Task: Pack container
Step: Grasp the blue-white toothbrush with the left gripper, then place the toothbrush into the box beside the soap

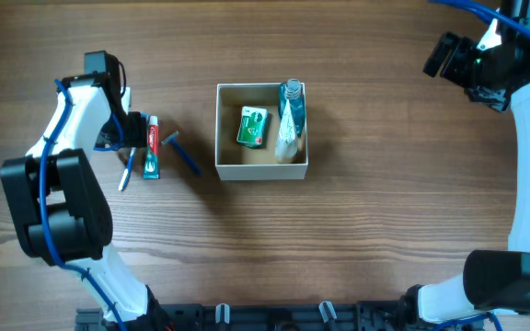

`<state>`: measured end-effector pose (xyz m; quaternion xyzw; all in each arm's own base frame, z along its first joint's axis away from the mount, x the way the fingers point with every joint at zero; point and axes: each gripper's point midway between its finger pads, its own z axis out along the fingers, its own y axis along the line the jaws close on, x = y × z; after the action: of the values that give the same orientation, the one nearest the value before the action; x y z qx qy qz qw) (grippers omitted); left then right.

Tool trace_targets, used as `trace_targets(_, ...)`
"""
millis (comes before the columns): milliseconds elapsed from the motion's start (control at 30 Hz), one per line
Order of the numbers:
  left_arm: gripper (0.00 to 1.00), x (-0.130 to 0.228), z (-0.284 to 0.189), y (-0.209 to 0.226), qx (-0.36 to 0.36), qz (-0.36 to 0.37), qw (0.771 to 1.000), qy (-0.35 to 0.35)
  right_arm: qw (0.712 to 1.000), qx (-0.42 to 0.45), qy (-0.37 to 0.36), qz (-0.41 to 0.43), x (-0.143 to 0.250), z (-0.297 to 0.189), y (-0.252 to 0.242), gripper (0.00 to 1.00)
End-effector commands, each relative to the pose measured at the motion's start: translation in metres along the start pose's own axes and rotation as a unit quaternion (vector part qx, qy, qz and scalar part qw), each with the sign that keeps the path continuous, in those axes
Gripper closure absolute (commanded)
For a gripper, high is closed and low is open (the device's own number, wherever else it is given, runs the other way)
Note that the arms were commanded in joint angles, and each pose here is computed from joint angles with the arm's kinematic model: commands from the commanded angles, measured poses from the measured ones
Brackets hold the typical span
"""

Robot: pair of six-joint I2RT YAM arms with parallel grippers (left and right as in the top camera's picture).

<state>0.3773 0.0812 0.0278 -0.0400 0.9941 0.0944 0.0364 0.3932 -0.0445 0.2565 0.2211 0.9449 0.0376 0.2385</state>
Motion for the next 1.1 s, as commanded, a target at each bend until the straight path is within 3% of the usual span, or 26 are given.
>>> trace_targets(0, 0.27, -0.007, 0.014, -0.008, 0.019, 0.023, 1.0, -0.004, 1.0, -0.006, -0.005, -0.001, -0.003, -0.003, 0.003, 0.0)
trace_targets(167, 0.34, -0.011, 0.03, -0.012, 0.023, 0.023, 0.999, -0.002, 1.0, -0.006, -0.005, -0.001, -0.003, -0.003, 0.003, 0.0)
trace_targets(267, 0.43, -0.012, 0.034, -0.012, 0.023, 0.023, 0.999, -0.002, 1.0, -0.006, -0.005, -0.001, -0.003, -0.003, 0.003, 0.0)
trace_targets(367, 0.61, -0.013, 0.035, -0.013, 0.023, 0.023, 0.999, -0.004, 1.0, -0.006, -0.005, -0.001, -0.003, -0.003, 0.003, 0.0)
trace_targets(567, 0.76, -0.013, 0.035, -0.014, 0.028, 0.021, 0.999, -0.004, 1.0, -0.006, -0.005, -0.001, -0.003, -0.003, 0.003, 0.0)
trace_targets(767, 0.81, -0.005, 0.034, -0.015, 0.029, -0.016, 0.999, 0.014, 1.0, -0.006, -0.005, -0.001, -0.003, -0.003, 0.003, 0.0)
trace_targets(867, 0.89, 0.001, 0.03, -0.014, 0.029, -0.015, 0.999, 0.023, 1.0, -0.006, -0.005, -0.001, -0.003, -0.003, 0.003, 0.0)
trace_targets(1067, 0.96, 0.003, -0.001, -0.009, 0.029, -0.02, 0.999, 0.007, 1.0, -0.006, -0.005, -0.001, -0.003, -0.003, 0.003, 0.0)
